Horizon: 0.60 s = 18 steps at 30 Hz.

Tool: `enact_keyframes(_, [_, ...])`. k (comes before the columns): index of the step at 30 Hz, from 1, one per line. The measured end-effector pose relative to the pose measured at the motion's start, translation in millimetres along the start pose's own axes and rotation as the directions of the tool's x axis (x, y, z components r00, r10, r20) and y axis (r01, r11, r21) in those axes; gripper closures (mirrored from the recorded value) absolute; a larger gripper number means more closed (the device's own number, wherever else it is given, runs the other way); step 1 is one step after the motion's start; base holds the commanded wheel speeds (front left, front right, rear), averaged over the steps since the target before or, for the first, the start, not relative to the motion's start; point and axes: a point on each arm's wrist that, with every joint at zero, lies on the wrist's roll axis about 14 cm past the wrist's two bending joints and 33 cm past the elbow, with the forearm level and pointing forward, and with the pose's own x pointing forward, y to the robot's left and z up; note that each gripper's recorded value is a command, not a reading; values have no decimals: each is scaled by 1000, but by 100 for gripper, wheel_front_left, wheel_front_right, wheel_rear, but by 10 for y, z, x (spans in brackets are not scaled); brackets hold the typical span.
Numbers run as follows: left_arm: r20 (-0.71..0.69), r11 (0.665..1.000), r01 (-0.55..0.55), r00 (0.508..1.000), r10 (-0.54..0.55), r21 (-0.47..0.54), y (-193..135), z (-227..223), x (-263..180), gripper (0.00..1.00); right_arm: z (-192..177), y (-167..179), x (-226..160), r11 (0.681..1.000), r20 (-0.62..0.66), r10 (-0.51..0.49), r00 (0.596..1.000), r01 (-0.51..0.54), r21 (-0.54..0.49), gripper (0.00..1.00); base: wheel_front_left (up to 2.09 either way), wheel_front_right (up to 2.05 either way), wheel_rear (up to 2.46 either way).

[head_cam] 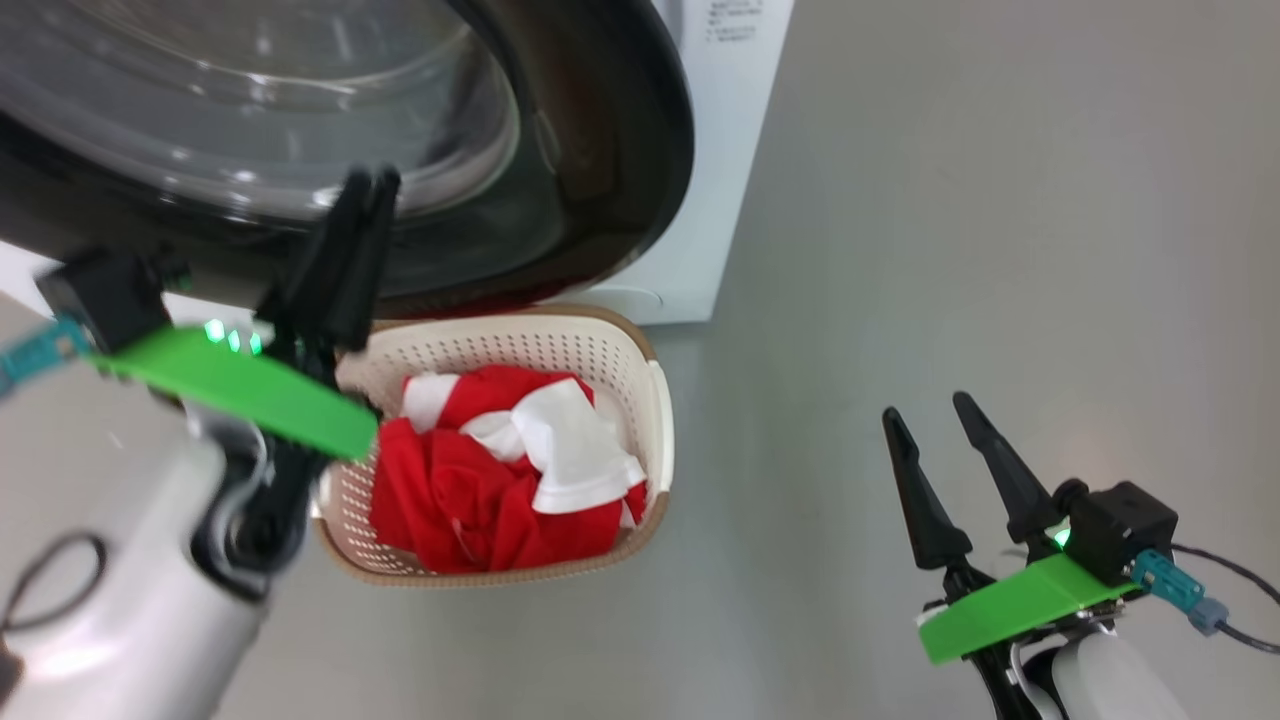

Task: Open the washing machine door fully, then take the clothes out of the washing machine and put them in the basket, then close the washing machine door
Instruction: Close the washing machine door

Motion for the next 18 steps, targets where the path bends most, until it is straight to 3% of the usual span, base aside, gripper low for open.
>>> enact_keyframes(9, [-2, 990, -137, 991, 137, 23, 222, -81, -653, 8, 11, 67, -183, 1000, -1, 13, 1000, -13, -18, 0, 0, 0, 0])
enact_keyframes(12, [-1, 983, -182, 983, 182, 39, 300, -87, -877, 0, 14, 83, -253, 1000, -1, 15, 1000, -15, -19, 0, 0, 0, 0])
enact_keyframes(18, [3, 961, -268, 963, 269, 70, 439, -123, -1315, 0, 18, 79, -396, 1000, 0, 10, 1000, -10, -26, 0, 0, 0, 0])
